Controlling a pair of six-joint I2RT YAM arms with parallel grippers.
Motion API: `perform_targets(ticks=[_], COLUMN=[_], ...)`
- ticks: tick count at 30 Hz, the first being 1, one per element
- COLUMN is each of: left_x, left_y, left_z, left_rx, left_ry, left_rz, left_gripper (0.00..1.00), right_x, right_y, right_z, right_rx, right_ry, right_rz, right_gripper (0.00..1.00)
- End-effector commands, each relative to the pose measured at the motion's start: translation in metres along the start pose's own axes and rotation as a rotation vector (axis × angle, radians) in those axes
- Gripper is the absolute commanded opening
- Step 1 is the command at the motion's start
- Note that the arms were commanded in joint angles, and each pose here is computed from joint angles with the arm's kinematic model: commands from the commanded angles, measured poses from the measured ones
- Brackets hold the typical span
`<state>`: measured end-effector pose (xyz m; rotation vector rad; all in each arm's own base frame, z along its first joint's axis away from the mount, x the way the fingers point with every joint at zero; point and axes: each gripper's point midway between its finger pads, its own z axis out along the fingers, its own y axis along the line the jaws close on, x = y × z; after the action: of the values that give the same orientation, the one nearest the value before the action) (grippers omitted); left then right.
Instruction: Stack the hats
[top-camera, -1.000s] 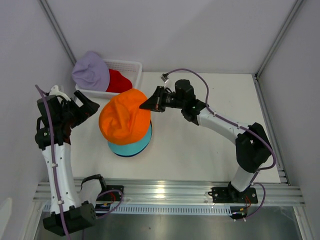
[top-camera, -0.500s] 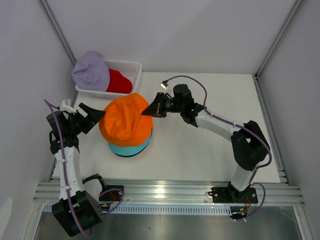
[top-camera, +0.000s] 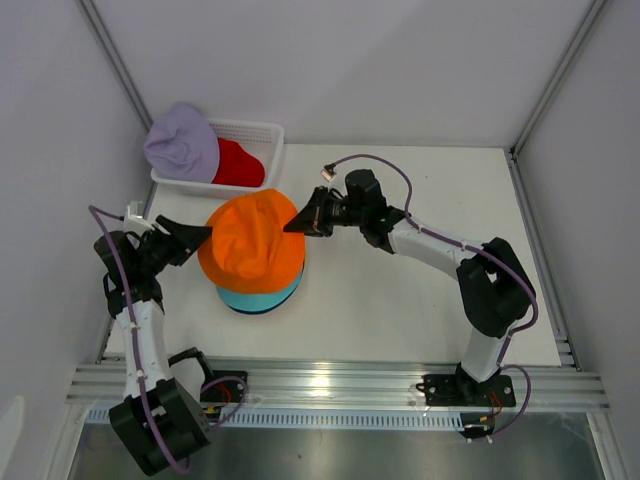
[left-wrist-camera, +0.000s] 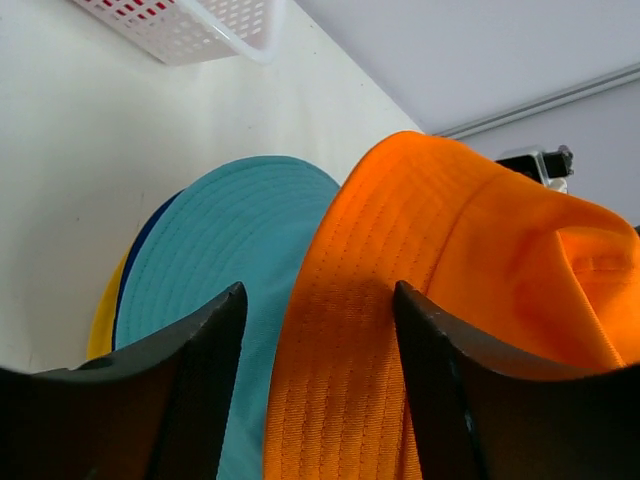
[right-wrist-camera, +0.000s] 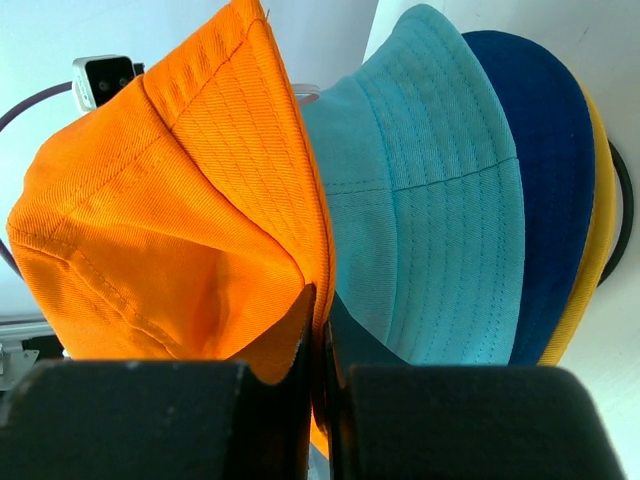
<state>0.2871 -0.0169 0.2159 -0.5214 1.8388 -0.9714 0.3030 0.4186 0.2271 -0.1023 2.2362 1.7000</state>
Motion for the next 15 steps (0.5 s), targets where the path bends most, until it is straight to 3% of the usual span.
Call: perform_targets(ticks=[1, 3, 4, 6, 15], left_x=[-0.005, -0.006, -0.007, -0.012, -0.027], left_y=[-0.010, -0.010, -0.009, -0.015, -0.022], left_z=[0.000, 0.001, 0.001, 0.000, -0.017], left_rx=[0.071, 0.073, 0.071, 0.074, -0.106], left_ry=[-0.012, -0.009, -0.009, -0.016, -0.091], left_rz=[0.032, 0.028, 0.022, 0.015, -0.118], left_gripper=[0.48, 0.33, 0.18, 0.01, 0.01], right_x=[-0.011, -0.011, -0.012, -0.012, -0.018], right_y=[0.007, 0.007, 0.007, 0.010, 0.030], right_z=[0.002, 0.001, 0.001, -0.001, -0.023], right_rx=[-0.024, -0.021, -0.020, -0.018, -0.017], right_ry=[-0.025, -0.027, -0.030, -0.029, -0.048], right_rz=[-0.008, -0.005, -0.005, 0.005, 0.083], right_gripper=[0.06, 0.05, 0.04, 0.04, 0.05])
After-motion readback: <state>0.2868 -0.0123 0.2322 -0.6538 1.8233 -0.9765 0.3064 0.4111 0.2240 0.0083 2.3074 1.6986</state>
